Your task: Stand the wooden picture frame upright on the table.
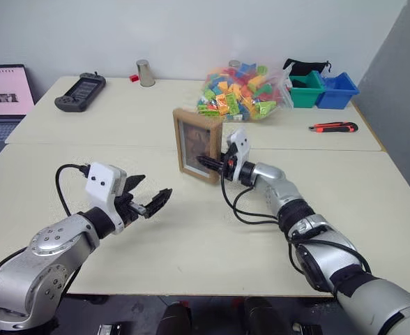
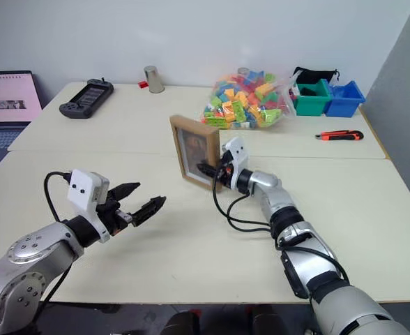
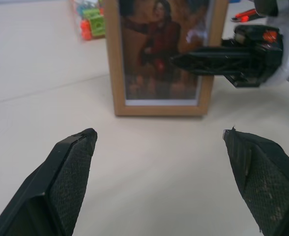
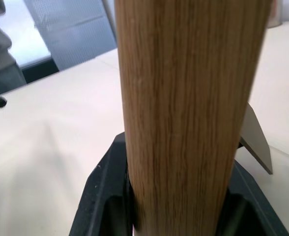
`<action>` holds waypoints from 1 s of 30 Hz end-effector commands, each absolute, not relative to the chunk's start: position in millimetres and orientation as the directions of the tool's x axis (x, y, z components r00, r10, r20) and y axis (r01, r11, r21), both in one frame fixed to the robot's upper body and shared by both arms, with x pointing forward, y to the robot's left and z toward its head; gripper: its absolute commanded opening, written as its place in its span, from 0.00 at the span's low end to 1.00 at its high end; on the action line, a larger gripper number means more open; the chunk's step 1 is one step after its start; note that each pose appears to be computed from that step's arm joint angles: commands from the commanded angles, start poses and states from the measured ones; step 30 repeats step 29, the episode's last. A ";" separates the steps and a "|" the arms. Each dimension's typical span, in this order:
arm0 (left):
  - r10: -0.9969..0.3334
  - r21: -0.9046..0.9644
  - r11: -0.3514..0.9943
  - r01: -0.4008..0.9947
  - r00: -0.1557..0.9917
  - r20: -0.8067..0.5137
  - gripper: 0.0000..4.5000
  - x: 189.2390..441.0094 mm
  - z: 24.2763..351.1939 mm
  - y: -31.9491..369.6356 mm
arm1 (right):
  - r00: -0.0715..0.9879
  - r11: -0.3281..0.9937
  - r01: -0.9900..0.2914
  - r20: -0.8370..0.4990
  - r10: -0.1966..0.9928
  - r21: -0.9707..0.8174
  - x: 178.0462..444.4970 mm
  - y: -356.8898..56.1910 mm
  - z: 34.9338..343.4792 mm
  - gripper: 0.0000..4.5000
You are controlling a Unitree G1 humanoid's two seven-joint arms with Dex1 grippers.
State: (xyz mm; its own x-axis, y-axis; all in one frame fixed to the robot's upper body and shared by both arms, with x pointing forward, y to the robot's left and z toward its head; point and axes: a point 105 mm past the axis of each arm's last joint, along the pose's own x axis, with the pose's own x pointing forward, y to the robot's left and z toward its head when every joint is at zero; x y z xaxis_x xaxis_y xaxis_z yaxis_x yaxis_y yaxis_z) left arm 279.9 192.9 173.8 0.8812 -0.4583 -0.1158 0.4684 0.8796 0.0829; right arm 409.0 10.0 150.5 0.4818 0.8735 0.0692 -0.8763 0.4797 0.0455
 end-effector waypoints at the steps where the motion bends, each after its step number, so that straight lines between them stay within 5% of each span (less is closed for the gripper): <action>1: -0.454 0.128 0.878 0.462 0.887 -0.088 1.00 280.7 178.9 194.0 | 0.511 0.511 -0.859 0.077 0.856 0.022 412.2 3.9 149.4 0.44; 12: -0.492 0.137 0.853 0.504 0.863 -0.116 1.00 288.5 174.0 190.7 | 0.502 0.503 -0.864 0.038 0.864 -0.020 400.0 -14.1 135.7 0.99; 21: -0.503 0.111 0.848 0.518 0.854 -0.134 1.00 296.7 168.0 196.8 | 0.541 0.530 -0.841 -0.154 0.827 -0.111 358.7 -93.0 117.6 0.99; 30: -0.542 0.090 0.815 0.572 0.809 -0.226 1.00 295.4 172.8 214.1 | 0.640 0.606 -0.768 -0.247 0.728 -0.206 323.0 -128.3 175.2 0.99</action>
